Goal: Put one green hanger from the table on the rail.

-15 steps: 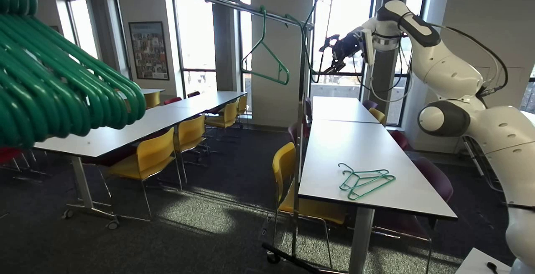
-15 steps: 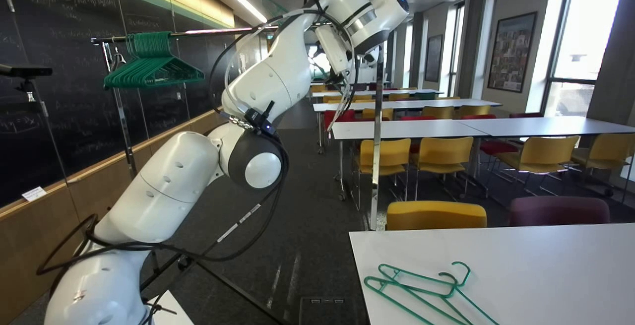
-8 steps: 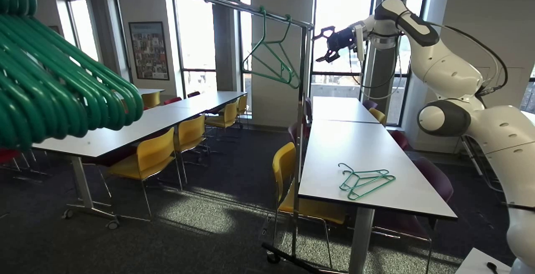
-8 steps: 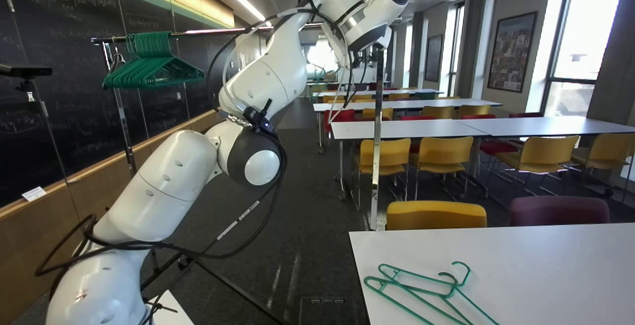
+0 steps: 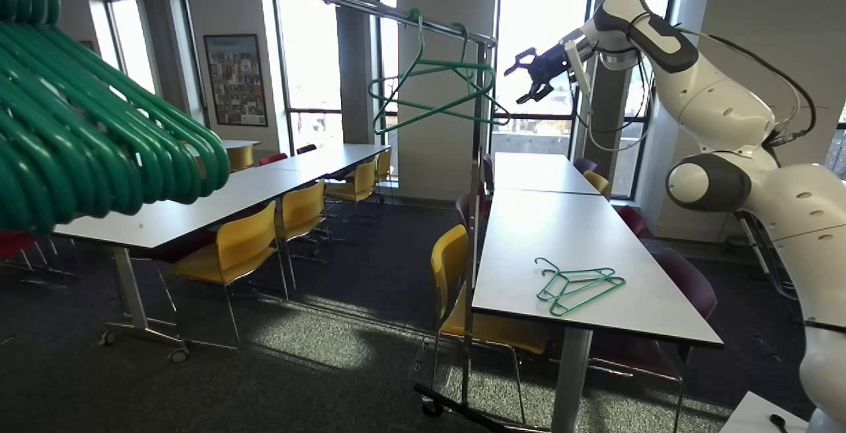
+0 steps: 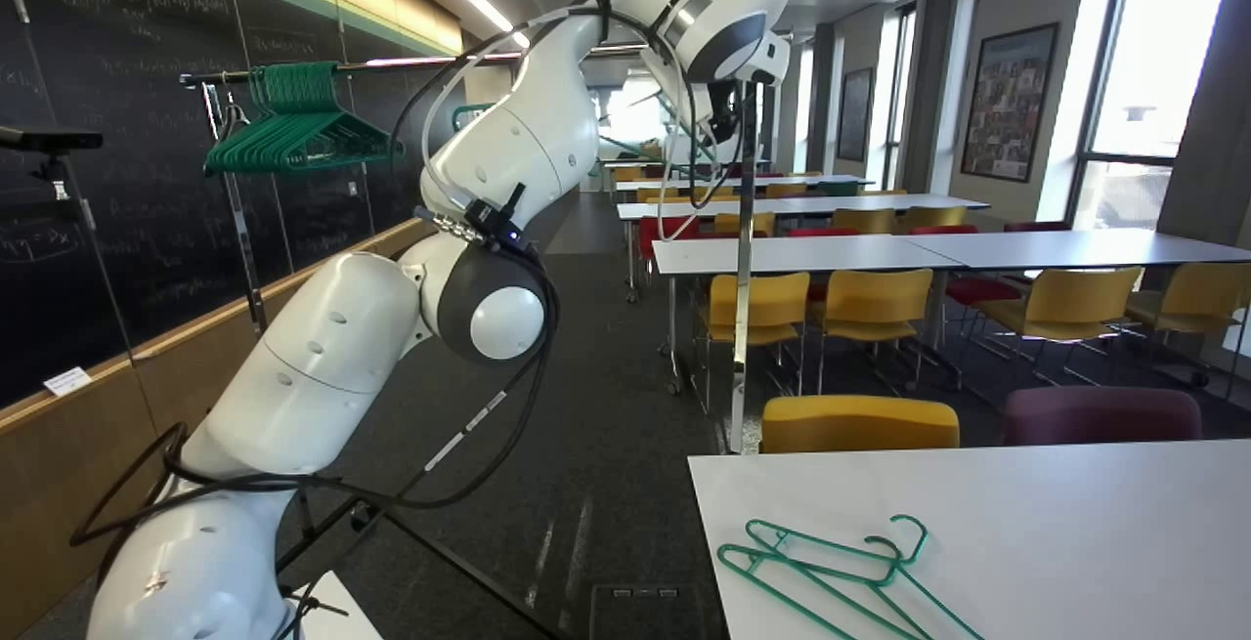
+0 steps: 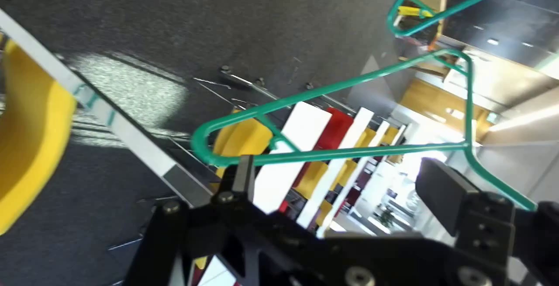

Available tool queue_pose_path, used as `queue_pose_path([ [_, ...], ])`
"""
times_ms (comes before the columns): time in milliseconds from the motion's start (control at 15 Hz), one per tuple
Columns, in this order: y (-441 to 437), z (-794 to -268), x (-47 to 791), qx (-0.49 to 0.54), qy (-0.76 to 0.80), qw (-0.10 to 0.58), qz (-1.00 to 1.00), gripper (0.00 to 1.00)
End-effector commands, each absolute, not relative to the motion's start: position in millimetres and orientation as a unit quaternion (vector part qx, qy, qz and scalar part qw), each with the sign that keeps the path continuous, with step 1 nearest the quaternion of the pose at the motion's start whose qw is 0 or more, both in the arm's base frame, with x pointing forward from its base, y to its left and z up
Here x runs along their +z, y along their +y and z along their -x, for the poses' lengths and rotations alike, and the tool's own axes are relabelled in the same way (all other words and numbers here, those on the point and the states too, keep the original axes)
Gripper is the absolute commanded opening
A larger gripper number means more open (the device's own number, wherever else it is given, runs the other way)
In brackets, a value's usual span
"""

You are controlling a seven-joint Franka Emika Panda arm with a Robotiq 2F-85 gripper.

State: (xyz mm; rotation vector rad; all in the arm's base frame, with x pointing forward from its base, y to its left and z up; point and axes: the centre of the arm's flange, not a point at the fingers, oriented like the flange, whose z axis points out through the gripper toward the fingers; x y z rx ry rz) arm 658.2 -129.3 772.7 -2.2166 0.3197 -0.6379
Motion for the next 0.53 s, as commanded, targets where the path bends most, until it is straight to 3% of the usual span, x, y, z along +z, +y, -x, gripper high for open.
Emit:
queue_pose_path([
  [0, -142.9, -585.8, 734.7, -0.197, 0.136, 0.318, 0.917, 1.0],
  [467, -164.6, -533.3, 690.2, 0.012, 0.111, 0.238, 0.965, 1.0],
])
